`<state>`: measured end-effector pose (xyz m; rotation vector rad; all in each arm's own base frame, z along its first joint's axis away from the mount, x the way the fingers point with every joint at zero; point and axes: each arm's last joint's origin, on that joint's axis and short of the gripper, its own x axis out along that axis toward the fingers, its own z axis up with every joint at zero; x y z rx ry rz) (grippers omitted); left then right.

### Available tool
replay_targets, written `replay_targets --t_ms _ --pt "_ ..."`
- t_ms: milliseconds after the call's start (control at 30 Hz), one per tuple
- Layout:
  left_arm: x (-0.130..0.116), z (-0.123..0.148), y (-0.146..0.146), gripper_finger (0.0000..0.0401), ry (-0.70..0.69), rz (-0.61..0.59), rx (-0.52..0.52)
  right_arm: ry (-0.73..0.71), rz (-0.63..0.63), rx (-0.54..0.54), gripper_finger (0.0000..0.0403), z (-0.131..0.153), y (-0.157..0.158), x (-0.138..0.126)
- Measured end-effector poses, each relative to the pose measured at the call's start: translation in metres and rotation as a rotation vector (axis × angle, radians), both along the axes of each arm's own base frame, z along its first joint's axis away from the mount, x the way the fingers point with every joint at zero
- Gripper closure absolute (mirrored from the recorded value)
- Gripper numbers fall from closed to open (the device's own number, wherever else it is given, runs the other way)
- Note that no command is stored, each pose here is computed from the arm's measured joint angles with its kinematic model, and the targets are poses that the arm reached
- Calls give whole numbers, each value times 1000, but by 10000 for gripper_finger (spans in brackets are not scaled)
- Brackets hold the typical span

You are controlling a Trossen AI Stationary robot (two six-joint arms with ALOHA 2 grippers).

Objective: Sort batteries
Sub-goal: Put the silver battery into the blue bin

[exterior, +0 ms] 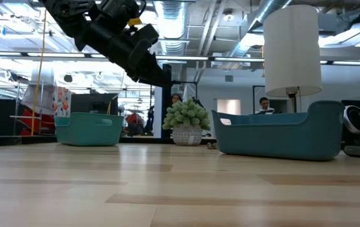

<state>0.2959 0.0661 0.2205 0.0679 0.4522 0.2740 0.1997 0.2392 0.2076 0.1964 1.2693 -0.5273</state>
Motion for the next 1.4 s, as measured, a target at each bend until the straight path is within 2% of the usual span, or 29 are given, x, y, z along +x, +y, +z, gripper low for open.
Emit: replay_targets --t_ms 167,367,467,633,700,833,933,1133,1400 --pt "1 1 0 258 -25 9 -20 -68 79 -177 359 24 -19 24" --pt "1 3 0 258 -49 9 -35 -59 154 -380 359 48 -55 55" --pt "1 4 3 258 -53 11 -20 -61 208 -429 359 56 -77 72" --pt "3 14 13 258 -54 30 -4 -107 252 -423 359 68 -124 90" --pt "8 20 17 258 -38 28 4 -124 249 -386 359 70 -144 91" --pt "22 23 27 258 35 -2 5 -170 216 -285 359 65 -182 83" --pt "38 20 36 258 106 -33 12 -201 189 -237 359 55 -199 71" --pt "68 1 59 258 213 -77 26 -248 177 -188 354 41 -207 52" --pt "93 -25 93 236 331 -143 -75 -222 198 -139 342 17 -205 51"
